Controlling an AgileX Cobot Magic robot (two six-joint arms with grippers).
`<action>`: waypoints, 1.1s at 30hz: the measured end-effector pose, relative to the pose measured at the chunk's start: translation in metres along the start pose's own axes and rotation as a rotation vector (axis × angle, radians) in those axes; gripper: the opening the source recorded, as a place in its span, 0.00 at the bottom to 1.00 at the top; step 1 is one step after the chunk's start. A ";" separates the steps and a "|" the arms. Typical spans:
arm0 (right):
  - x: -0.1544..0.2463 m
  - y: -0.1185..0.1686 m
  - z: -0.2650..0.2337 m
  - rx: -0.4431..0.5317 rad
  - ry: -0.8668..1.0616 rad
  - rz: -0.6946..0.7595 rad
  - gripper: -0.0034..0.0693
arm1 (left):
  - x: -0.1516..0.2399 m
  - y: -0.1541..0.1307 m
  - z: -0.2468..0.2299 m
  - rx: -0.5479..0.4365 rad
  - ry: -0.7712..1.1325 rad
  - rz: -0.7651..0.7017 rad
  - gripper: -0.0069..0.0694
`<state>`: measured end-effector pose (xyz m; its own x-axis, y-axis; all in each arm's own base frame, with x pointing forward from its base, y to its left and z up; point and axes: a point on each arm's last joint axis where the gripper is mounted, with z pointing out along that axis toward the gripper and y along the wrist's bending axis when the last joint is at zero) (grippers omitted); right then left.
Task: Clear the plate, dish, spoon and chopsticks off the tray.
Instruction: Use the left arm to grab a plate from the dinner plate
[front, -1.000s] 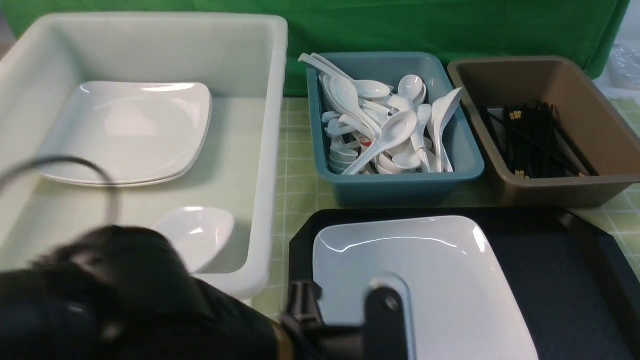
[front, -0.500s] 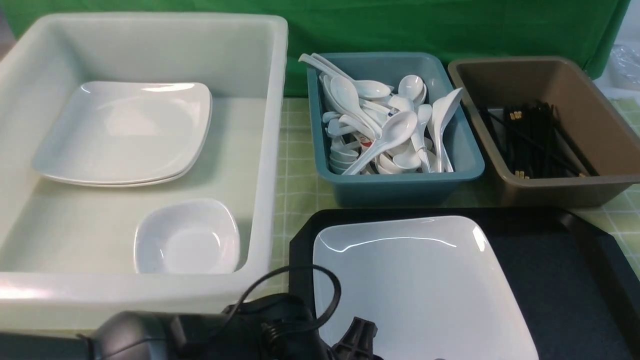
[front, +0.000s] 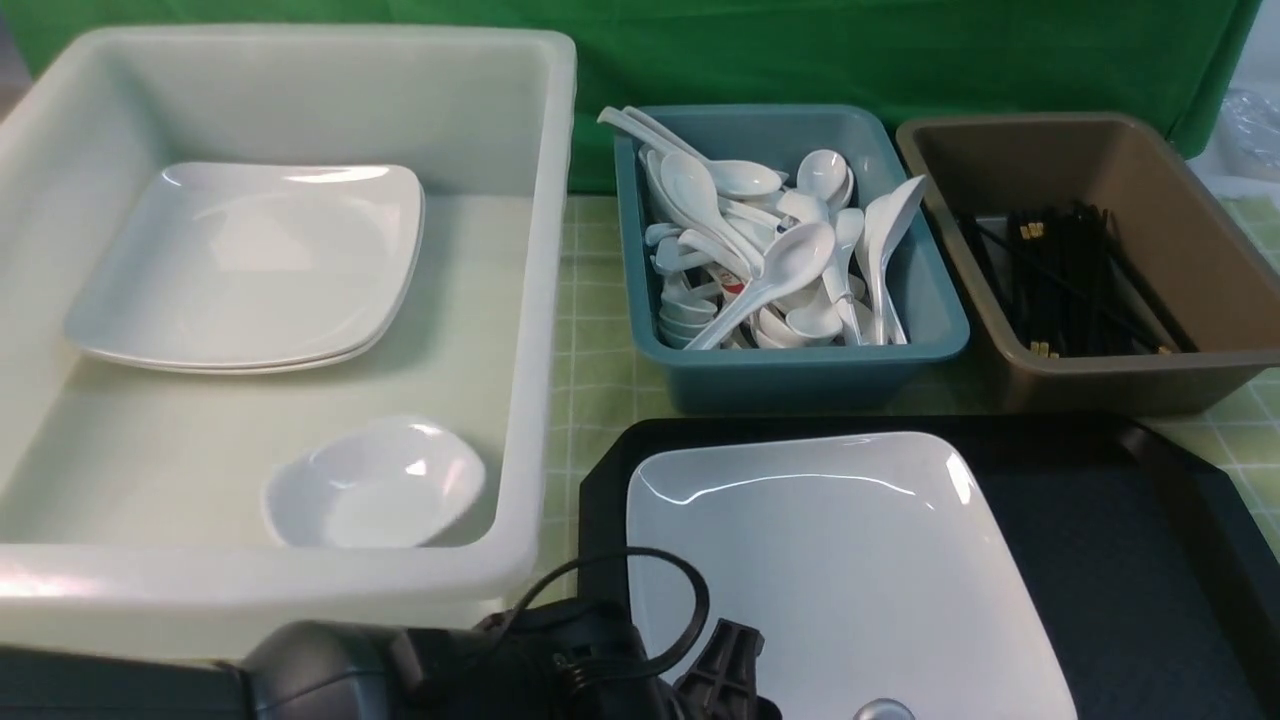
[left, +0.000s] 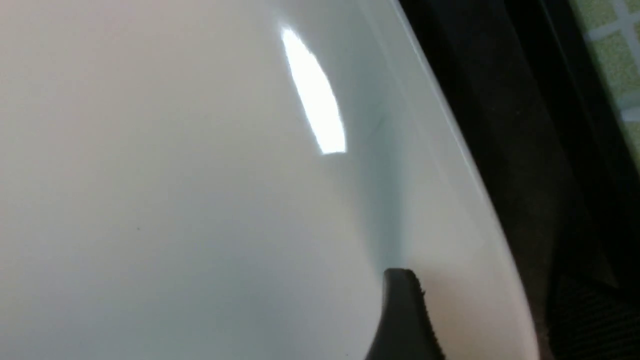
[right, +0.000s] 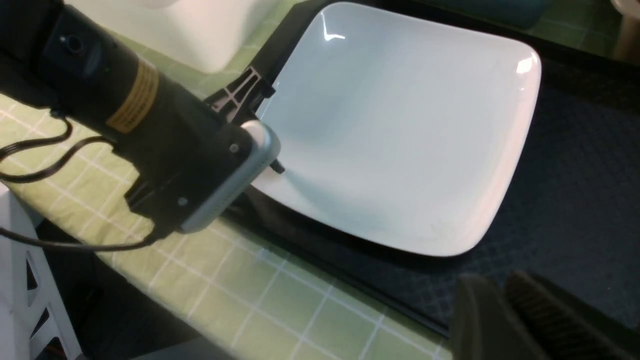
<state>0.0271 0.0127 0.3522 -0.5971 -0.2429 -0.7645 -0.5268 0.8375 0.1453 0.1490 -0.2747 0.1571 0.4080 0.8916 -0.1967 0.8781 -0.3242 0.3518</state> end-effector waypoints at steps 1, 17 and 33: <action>0.000 0.000 0.000 -0.002 0.001 0.001 0.19 | 0.003 0.002 0.002 -0.002 0.002 -0.013 0.59; 0.000 0.001 0.000 -0.011 0.004 0.004 0.22 | 0.010 0.010 0.012 -0.004 0.012 -0.072 0.57; 0.000 0.001 0.000 -0.011 0.004 0.004 0.24 | 0.001 0.008 -0.007 0.043 0.037 -0.131 0.34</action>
<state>0.0263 0.0134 0.3521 -0.6018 -0.2413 -0.7614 -0.5308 0.8331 0.1556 0.1548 -0.2741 0.1665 0.2804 0.9379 -0.2044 0.9334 -0.2168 0.2859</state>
